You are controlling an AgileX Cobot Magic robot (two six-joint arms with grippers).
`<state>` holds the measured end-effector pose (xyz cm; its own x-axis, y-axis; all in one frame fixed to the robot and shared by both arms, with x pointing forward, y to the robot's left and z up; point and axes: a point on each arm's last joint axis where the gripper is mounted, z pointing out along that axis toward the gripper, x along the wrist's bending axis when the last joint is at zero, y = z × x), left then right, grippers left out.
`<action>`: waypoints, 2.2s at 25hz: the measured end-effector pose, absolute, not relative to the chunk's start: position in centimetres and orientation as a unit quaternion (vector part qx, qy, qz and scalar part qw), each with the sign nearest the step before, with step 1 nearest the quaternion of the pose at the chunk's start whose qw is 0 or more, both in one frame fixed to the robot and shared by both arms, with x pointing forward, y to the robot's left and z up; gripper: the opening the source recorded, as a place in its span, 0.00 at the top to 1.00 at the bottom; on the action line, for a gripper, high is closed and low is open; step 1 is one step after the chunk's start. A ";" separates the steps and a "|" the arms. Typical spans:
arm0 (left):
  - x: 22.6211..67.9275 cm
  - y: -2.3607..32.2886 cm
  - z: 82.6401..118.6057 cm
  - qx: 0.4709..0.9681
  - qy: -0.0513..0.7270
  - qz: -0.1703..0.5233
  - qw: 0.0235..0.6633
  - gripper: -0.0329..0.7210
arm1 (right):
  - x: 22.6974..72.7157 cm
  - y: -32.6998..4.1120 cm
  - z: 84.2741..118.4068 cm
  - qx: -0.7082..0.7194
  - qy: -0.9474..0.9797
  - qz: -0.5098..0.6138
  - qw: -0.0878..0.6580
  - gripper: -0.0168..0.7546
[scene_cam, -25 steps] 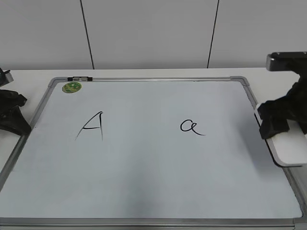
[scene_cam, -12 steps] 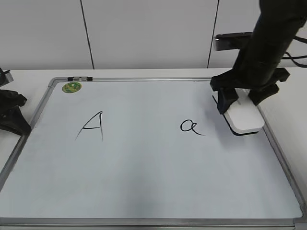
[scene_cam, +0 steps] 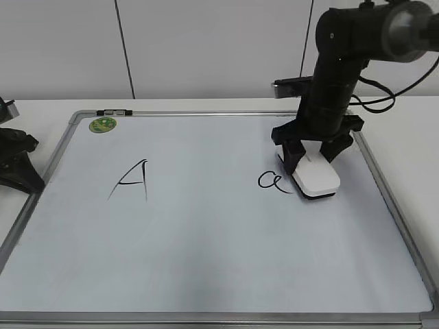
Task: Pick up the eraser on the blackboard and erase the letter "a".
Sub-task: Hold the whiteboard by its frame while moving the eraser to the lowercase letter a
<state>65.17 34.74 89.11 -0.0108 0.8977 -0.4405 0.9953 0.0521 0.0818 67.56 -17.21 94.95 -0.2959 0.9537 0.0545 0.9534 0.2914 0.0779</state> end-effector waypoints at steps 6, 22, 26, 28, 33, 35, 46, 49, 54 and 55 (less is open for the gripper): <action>65.2 34.7 89.1 0.677 0.699 -0.127 0.192 0.90 | 68.5 -16.9 93.0 0.587 0.809 0.036 -0.008 0.29; 65.2 34.7 89.1 0.677 0.699 -0.127 0.192 0.90 | 67.3 -11.2 92.6 0.522 0.853 0.016 0.003 0.29; 65.2 34.7 89.1 0.676 0.700 -0.127 0.193 0.90 | 65.9 -8.1 92.6 0.489 0.872 0.017 0.006 0.29; 65.2 34.7 89.1 0.676 0.700 -0.127 0.193 0.90 | 65.5 -7.4 92.6 0.479 0.877 0.016 0.006 0.29; 65.2 34.7 89.1 0.676 0.700 -0.127 0.193 0.90 | 65.5 -7.3 92.5 0.475 0.880 0.013 0.012 0.29; 65.2 34.7 89.1 0.676 0.700 -0.127 0.193 0.90 | 65.5 -7.4 92.5 0.474 0.881 0.012 0.015 0.29; 65.2 34.7 89.1 0.675 0.700 -0.128 0.195 0.90 | 67.4 -9.6 92.9 0.498 0.867 0.015 0.021 0.29; 65.2 34.7 89.1 0.674 0.701 -0.129 0.195 0.90 | 68.3 -11.6 92.9 0.518 0.855 0.016 0.023 0.29; 65.2 34.7 89.1 0.674 0.701 -0.129 0.195 0.90 | 69.4 -14.3 92.9 0.544 0.838 0.017 0.025 0.29; 65.2 34.7 89.1 0.674 0.701 -0.129 0.195 0.90 | 69.5 -14.6 92.9 0.547 0.837 0.015 0.026 0.29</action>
<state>65.20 34.69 89.14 -0.0149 0.8945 -0.4469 0.9949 0.0580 0.0830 69.50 -14.62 92.87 -0.4004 0.9159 -0.0274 0.9143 0.4013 0.0549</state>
